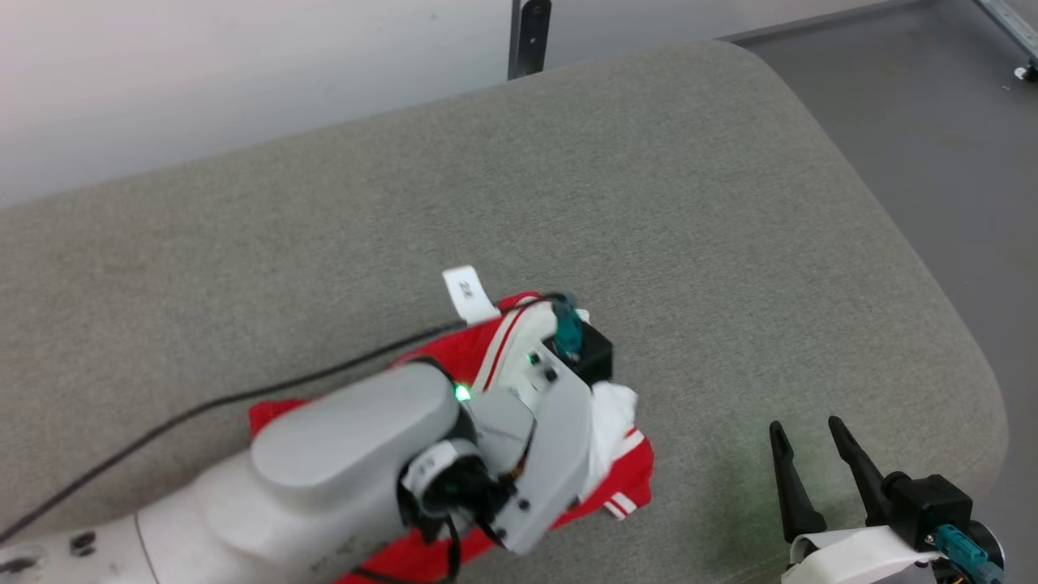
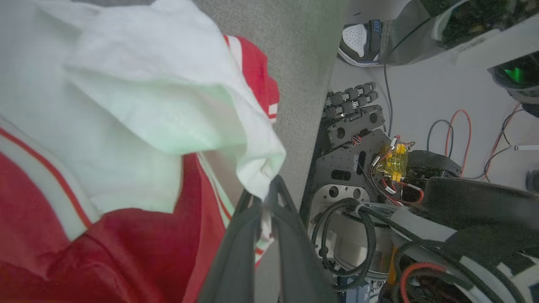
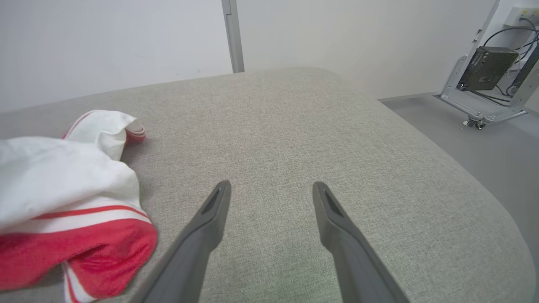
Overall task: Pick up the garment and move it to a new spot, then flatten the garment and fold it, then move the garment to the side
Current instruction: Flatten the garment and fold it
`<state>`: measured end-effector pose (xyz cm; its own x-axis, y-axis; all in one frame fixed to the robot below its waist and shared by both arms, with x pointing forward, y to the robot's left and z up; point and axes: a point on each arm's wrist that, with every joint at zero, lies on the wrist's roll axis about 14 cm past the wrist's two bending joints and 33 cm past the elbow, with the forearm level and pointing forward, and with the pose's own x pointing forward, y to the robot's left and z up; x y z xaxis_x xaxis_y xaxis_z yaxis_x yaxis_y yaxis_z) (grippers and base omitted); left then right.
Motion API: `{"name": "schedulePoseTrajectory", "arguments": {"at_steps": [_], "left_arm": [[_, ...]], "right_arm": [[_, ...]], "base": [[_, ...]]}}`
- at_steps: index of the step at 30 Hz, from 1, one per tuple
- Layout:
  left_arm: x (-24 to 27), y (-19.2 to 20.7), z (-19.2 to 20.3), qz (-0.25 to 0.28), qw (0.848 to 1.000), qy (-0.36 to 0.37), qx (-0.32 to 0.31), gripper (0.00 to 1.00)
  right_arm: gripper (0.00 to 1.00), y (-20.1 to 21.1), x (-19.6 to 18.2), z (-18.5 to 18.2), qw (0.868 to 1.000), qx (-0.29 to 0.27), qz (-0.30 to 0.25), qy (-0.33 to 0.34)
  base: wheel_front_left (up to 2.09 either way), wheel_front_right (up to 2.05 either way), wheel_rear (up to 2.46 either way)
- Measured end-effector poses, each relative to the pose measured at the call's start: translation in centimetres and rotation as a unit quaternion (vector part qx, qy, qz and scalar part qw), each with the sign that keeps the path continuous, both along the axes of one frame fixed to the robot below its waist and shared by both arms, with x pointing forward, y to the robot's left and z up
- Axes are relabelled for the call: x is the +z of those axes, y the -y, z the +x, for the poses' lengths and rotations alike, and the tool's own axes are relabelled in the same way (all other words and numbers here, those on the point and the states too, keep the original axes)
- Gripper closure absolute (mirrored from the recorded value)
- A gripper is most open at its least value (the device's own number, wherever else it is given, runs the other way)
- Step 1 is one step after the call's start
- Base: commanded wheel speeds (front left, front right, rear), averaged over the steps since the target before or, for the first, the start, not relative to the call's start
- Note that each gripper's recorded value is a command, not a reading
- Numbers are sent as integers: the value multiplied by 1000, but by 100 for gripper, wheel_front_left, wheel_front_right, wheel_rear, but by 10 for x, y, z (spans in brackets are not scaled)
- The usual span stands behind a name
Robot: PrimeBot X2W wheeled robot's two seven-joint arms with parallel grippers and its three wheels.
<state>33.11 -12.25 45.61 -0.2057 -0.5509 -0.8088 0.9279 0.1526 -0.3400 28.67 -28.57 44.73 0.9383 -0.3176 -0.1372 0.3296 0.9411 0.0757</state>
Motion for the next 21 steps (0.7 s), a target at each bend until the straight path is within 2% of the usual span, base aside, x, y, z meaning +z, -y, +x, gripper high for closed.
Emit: {"name": "schedulePoseTrajectory", "arguments": {"at_steps": [6, 7, 8, 9, 10, 12, 13, 21], "left_arm": [[-10, -4, -17, 5, 1000, -17, -7, 98], [-14, -6, -19, 7, 1000, -18, -7, 87], [-18, -7, -20, 10, 1000, -20, -6, 81], [-22, -8, -21, 12, 1000, -23, -4, 71], [-25, -9, -22, 14, 1000, -22, -5, 54], [-31, -10, -20, 14, 1000, -16, -5, 9], [-33, -11, -20, 15, 1000, -18, -1, 0], [-29, -13, -35, 8, 999, -51, 10, 0]], "right_arm": [[0, -3, 0, 7, 1000, 8, 0, -1], [0, -3, -1, 7, 1000, 8, 0, -1], [0, -3, -1, 7, 1000, 8, 1, -2], [0, -3, -2, 6, 1000, 8, 2, -2], [0, -3, -2, 7, 1000, 8, 2, -3], [0, -3, -2, 7, 1000, 8, 2, -3], [0, -3, -2, 7, 1000, 8, 3, -4], [0, -5, -1, 7, 1000, 11, 3, -1]], "base": [[0, 0, 0], [0, 0, 0], [0, 0, 0], [0, 0, 0], [0, 0, 0], [0, 0, 0], [0, 0, 0], [0, 0, 0]]}}
